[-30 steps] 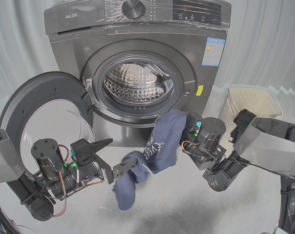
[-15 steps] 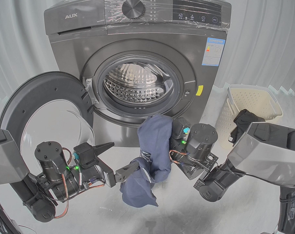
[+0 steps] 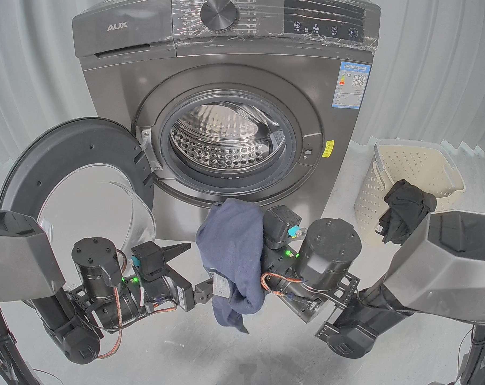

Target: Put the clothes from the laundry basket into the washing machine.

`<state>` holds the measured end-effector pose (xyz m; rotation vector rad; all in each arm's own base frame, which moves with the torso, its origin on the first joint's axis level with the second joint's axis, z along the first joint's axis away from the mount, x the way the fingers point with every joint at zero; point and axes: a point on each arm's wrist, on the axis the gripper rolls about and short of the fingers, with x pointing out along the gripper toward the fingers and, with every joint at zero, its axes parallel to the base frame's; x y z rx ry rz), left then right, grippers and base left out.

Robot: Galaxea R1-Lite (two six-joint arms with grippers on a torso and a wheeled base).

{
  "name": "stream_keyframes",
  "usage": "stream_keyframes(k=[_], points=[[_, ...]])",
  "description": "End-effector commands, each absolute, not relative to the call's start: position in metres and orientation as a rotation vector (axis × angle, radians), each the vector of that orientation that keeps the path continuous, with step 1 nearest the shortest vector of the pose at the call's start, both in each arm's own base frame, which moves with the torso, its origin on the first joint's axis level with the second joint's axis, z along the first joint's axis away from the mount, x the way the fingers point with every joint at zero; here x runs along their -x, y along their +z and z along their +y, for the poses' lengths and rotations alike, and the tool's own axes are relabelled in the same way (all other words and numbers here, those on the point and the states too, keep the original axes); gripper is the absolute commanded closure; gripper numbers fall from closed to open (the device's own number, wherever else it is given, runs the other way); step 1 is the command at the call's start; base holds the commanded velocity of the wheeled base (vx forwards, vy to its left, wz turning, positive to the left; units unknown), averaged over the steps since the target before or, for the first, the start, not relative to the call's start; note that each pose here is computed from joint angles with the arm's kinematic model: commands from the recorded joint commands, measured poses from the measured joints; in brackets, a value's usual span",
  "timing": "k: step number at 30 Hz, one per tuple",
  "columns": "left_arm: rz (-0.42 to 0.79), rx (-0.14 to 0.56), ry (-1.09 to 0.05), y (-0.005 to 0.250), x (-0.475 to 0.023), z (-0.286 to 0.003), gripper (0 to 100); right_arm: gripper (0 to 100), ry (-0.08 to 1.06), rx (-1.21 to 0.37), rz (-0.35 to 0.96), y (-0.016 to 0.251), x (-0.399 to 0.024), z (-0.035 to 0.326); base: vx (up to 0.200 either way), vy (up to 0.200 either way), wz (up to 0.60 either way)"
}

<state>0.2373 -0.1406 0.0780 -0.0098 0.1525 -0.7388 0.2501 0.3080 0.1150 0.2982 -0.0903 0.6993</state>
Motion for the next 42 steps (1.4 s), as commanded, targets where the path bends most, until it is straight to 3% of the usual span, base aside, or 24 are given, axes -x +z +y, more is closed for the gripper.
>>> stream_keyframes(k=[1, 11, 12, 28, 35, 42], points=[[0.168, 0.011, -0.723, 0.072, -0.244, -0.140, 0, 100, 0.736, -0.315, -0.104, 0.130, -0.232, 0.306, 0.000, 0.000, 0.00], [0.171, 0.010, -0.711, 0.067, -0.251, -0.139, 0, 100, 0.787, -0.322, -0.068, 0.126, -0.209, 0.308, 0.000, 0.000, 0.00], [0.171, 0.009, -0.709, 0.068, -0.251, -0.139, 100, 100, 0.787, -0.321, -0.066, 0.125, -0.209, 0.308, 0.000, 0.000, 0.00], [0.127, 0.032, -0.694, 0.077, -0.258, -0.140, 100, 100, 0.768, -0.318, -0.063, 0.124, -0.213, 0.302, 0.000, 0.000, 0.00], [0.042, 0.064, -0.666, 0.097, -0.267, -0.137, 100, 100, 0.765, -0.219, 0.072, 0.092, -0.200, 0.282, 0.000, 0.000, 0.00], [-0.042, 0.083, -0.674, 0.121, -0.260, -0.139, 100, 100, 0.748, -0.177, 0.128, 0.065, -0.207, 0.288, 0.000, 0.000, 0.00]])
